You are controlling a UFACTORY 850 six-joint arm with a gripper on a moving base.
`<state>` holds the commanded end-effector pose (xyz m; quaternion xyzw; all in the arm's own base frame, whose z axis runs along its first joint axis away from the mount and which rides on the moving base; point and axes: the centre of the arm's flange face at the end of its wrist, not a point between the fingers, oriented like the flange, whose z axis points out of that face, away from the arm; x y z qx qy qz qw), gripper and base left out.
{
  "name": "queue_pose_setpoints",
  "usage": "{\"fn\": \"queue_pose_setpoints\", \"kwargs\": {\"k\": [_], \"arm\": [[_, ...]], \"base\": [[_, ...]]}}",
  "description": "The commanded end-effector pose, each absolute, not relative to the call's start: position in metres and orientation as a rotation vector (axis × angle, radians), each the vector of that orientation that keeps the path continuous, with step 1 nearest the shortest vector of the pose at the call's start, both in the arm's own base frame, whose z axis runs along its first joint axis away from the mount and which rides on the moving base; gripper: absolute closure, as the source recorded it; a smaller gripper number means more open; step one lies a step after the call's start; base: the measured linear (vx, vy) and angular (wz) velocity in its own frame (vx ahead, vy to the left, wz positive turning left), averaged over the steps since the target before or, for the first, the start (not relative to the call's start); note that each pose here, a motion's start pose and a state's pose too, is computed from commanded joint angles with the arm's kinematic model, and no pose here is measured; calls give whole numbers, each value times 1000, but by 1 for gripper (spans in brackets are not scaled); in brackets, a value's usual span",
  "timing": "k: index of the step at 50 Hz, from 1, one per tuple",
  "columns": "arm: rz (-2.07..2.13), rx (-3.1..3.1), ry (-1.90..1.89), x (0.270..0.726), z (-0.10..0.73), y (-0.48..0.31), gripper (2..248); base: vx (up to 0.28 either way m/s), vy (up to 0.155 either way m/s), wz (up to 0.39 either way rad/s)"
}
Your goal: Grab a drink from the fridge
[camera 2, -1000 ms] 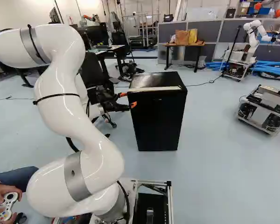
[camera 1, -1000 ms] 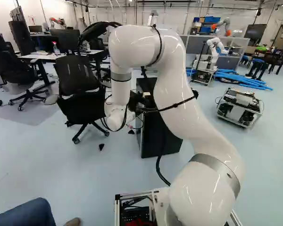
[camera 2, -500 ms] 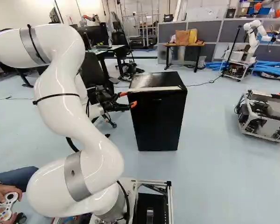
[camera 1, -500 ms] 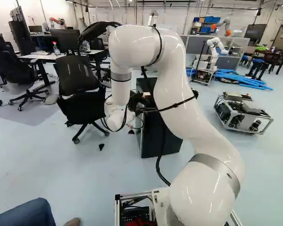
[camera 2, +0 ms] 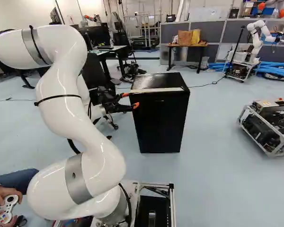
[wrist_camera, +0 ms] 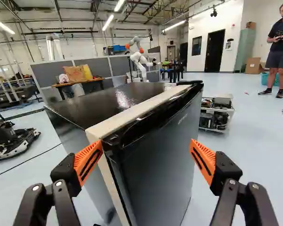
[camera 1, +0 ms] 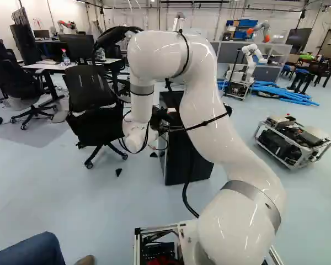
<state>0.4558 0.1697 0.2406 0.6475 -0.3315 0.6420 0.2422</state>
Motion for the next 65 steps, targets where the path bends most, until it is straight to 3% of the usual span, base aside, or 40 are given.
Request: {"fn": "queue_pose_setpoints", "kwargs": {"k": [27,65], "arm": [[1743,1770,-900,450,241,163,3],[1706,1834,-778,389,244,154,3]], "base": [[0,0,0],[0,0,0]]}}
